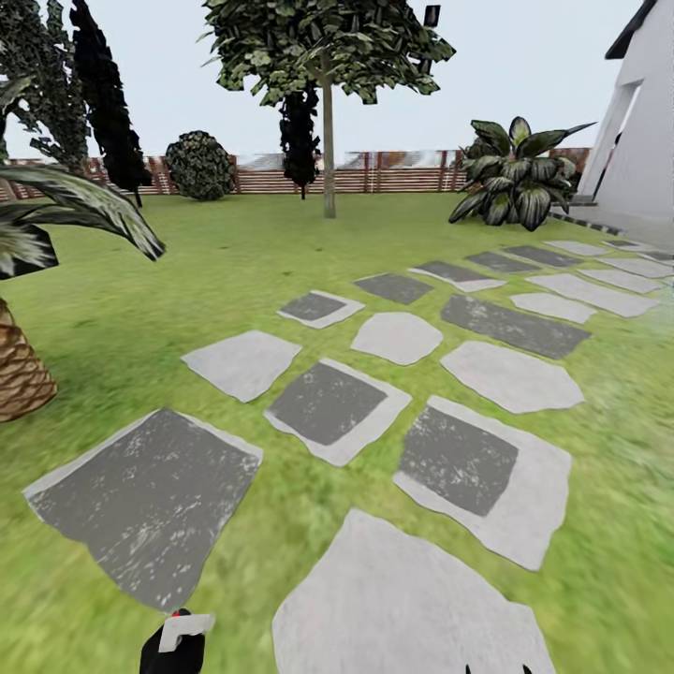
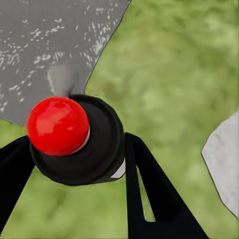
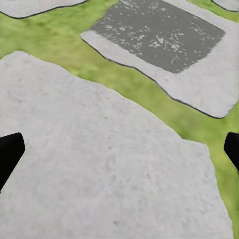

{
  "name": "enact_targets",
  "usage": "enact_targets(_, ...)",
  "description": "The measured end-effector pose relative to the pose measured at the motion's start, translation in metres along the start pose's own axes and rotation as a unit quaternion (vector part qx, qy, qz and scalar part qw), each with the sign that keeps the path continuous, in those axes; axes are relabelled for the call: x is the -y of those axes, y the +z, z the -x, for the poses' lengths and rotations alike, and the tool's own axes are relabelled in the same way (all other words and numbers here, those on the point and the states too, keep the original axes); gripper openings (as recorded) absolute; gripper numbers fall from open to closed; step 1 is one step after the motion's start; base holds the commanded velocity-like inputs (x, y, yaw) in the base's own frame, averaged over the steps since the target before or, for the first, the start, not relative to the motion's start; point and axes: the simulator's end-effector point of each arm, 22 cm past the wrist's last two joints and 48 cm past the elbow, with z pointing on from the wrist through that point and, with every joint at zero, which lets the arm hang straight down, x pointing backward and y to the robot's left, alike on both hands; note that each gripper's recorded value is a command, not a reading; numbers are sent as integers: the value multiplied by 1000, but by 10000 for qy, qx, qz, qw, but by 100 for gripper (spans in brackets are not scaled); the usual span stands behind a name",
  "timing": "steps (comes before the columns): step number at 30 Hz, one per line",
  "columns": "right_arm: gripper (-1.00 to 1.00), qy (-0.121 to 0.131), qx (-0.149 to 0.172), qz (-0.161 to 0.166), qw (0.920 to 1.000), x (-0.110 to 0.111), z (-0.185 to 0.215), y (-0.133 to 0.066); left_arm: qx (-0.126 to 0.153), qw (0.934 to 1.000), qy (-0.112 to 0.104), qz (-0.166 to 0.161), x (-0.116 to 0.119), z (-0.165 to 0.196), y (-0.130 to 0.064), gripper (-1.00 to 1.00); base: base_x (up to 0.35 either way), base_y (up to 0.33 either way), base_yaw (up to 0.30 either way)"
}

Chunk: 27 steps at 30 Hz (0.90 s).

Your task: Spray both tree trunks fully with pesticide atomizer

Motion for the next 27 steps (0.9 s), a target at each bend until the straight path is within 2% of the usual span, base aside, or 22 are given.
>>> enact_targets(27,100,-1,1,-1,10000,0,0,0,0,10000,1,0,0,0,0,-100,340,0,0)
